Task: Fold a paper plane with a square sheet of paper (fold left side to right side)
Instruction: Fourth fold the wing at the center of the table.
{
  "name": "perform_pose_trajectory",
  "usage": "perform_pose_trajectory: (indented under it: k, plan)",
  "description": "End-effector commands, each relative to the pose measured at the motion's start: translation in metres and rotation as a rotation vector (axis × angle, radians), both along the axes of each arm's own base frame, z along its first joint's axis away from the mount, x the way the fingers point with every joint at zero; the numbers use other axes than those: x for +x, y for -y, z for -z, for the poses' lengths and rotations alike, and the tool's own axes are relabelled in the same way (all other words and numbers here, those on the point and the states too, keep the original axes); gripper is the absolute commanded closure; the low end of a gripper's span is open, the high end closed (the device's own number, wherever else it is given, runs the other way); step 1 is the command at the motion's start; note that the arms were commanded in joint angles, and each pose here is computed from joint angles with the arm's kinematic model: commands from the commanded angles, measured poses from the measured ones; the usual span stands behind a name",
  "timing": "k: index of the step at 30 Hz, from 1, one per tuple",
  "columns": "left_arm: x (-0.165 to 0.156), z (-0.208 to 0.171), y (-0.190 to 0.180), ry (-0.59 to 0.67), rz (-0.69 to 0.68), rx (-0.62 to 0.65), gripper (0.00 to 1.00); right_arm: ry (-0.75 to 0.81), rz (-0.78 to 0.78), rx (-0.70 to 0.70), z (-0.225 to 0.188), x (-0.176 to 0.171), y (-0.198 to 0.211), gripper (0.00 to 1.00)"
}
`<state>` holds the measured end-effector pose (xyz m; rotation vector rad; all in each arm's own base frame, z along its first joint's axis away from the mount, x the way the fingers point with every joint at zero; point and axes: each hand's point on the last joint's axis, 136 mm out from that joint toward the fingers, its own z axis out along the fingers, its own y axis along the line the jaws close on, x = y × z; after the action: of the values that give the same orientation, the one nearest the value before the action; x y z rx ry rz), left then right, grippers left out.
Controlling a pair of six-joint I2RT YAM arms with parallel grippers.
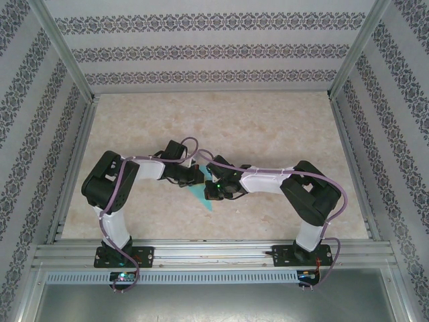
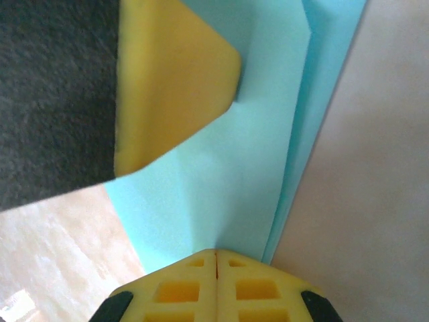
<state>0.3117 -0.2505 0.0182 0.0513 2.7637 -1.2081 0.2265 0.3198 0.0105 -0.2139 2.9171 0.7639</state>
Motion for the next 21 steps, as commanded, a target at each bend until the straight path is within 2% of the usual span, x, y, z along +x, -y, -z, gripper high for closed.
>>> perform_pose_trajectory:
  k: [1,12,21]
  plan:
    - [0.031,0.027,-0.043,0.048,-0.08,0.161,0.98,-0.165,-0.007,-0.346,0.064,-0.049,0.074,1.0]
    - [0.075,0.036,-0.068,0.067,-0.132,0.167,0.98,-0.175,-0.009,-0.347,0.065,-0.052,0.074,1.0]
    - [0.096,0.028,-0.069,0.092,-0.131,0.154,0.94,-0.184,-0.015,-0.345,0.066,-0.052,0.072,1.0]
